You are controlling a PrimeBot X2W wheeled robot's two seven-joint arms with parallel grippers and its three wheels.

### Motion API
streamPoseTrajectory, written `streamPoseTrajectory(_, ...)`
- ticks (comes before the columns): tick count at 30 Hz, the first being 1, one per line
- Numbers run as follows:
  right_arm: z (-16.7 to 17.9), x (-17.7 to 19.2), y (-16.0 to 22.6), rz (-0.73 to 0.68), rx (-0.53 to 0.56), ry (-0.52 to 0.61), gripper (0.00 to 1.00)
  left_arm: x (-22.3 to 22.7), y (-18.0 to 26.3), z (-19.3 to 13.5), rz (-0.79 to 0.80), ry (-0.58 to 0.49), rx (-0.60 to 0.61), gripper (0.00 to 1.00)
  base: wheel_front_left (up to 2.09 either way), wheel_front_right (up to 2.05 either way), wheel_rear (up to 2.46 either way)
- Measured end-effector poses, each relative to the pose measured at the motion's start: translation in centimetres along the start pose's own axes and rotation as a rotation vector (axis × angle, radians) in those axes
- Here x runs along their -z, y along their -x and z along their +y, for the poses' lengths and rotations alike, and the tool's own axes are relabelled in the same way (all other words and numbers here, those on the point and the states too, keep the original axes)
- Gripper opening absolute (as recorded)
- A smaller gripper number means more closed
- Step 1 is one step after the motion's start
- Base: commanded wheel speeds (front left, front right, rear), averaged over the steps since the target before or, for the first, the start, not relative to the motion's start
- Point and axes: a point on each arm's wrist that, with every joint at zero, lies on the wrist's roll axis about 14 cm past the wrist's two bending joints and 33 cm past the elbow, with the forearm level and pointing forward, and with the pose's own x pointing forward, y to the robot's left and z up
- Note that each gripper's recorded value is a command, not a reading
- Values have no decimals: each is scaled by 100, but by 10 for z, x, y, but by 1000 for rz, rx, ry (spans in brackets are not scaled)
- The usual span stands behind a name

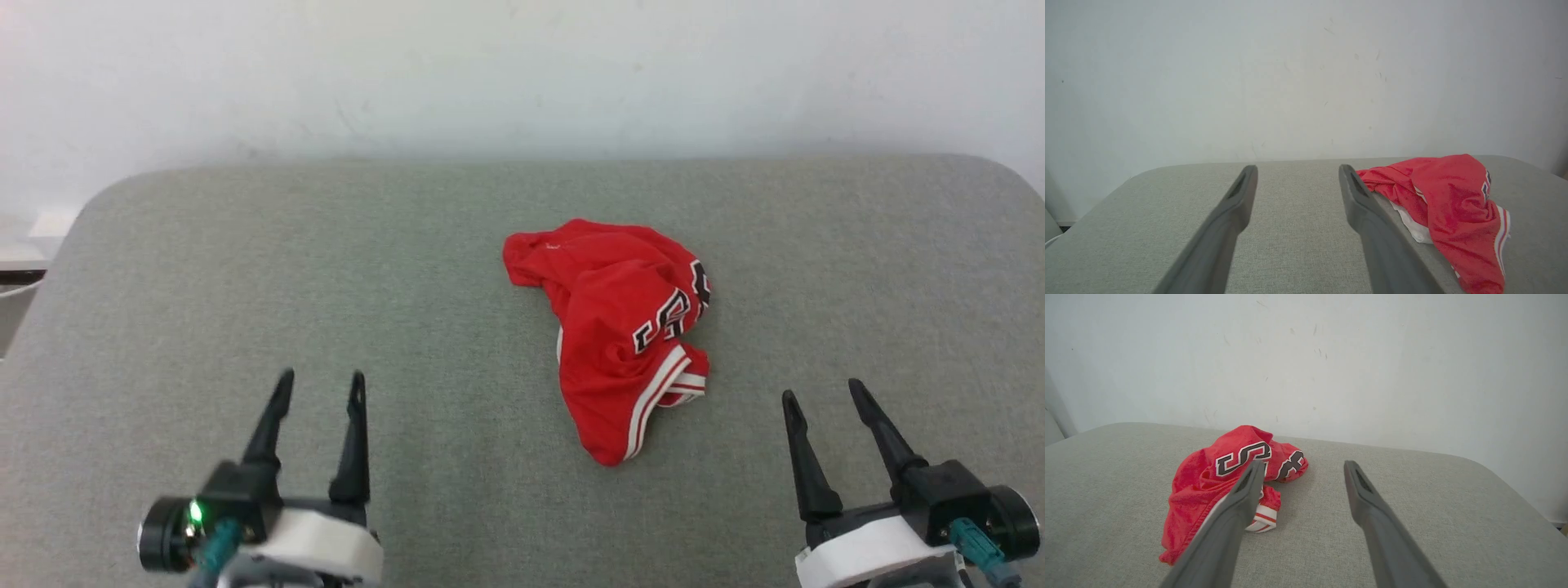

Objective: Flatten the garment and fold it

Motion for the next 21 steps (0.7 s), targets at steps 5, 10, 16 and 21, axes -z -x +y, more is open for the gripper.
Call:
streamPoseTrajectory(5, 7, -3, -2, -10, -23, -5, 100, 6, 28, 0, 18, -20, -34, 100, 0, 0, 0)
streamPoseTrajectory(10, 12, -1, -5, -4, -37, -18, 100, 13, 34, -4, 41, -19, -27, 100, 0, 0, 0)
streamPoseTrajectory(16, 12, 6, -7, 15, -38, -22, 100, 30, 30, -15, 91, 39, 25, 100, 0, 0, 0)
streamPoseTrajectory(21, 6, 12, -10, 33, -21, -15, 100, 38, 4, -44, 146, 121, 141, 100, 0, 0, 0)
